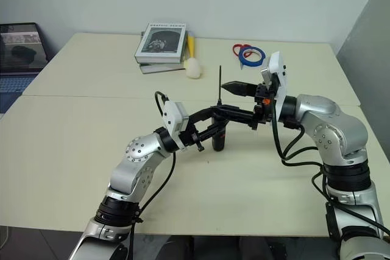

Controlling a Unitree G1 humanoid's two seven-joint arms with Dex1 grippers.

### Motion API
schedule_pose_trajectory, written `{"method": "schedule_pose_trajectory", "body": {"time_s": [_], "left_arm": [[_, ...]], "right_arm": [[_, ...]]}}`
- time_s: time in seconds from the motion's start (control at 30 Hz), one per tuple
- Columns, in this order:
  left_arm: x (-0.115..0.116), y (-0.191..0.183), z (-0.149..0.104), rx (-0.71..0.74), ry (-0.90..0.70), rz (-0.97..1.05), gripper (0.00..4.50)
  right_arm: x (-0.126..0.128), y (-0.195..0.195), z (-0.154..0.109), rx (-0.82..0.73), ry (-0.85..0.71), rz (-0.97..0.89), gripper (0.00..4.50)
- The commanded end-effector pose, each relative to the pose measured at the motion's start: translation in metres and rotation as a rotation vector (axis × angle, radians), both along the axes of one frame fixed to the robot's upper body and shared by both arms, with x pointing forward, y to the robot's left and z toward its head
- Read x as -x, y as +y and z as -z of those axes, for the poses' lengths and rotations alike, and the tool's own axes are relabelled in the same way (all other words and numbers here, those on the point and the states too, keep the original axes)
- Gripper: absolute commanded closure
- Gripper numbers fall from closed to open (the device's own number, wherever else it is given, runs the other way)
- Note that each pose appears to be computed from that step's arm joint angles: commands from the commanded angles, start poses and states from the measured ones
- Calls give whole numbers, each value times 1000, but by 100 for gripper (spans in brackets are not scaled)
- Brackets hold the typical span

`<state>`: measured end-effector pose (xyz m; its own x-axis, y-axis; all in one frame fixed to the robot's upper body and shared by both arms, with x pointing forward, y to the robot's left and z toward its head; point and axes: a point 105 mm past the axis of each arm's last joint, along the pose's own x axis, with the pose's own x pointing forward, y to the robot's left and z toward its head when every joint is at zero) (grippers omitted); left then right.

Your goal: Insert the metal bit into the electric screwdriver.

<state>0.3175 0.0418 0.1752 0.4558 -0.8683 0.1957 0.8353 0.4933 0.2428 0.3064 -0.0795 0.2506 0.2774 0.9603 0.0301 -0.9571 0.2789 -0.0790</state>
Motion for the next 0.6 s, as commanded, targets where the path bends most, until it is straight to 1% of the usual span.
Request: {"method": "schedule_pose_trajectory", "body": {"time_s": [0.03, 0.2, 0.23, 0.3, 0.33, 0.47, 0.53, 0.6], "left_arm": [[-4, 3, 0, -27, -13, -18, 285], [-5, -1, -5, -22, -23, -13, 285], [-7, -1, -8, -22, -35, -19, 285], [-11, 0, -15, -27, -56, -38, 285], [-13, 2, -17, -30, -63, -45, 285], [-25, 8, -47, -90, -177, -108, 286], [-30, 12, -54, -116, -200, -133, 286], [-38, 16, -63, -211, -249, -162, 286]], "right_arm": [[8, -1, -16, -26, -75, -17, 60], [7, -8, -14, -3, -78, 28, 60], [7, -11, -14, -5, -75, 40, 27], [8, -14, -14, -4, -76, 56, 2], [9, -15, -14, -3, -77, 59, 0], [17, -26, -15, 24, -108, 98, 0], [18, -29, -14, 39, -115, 113, 0], [21, -36, -10, 72, -128, 148, 0]]}}
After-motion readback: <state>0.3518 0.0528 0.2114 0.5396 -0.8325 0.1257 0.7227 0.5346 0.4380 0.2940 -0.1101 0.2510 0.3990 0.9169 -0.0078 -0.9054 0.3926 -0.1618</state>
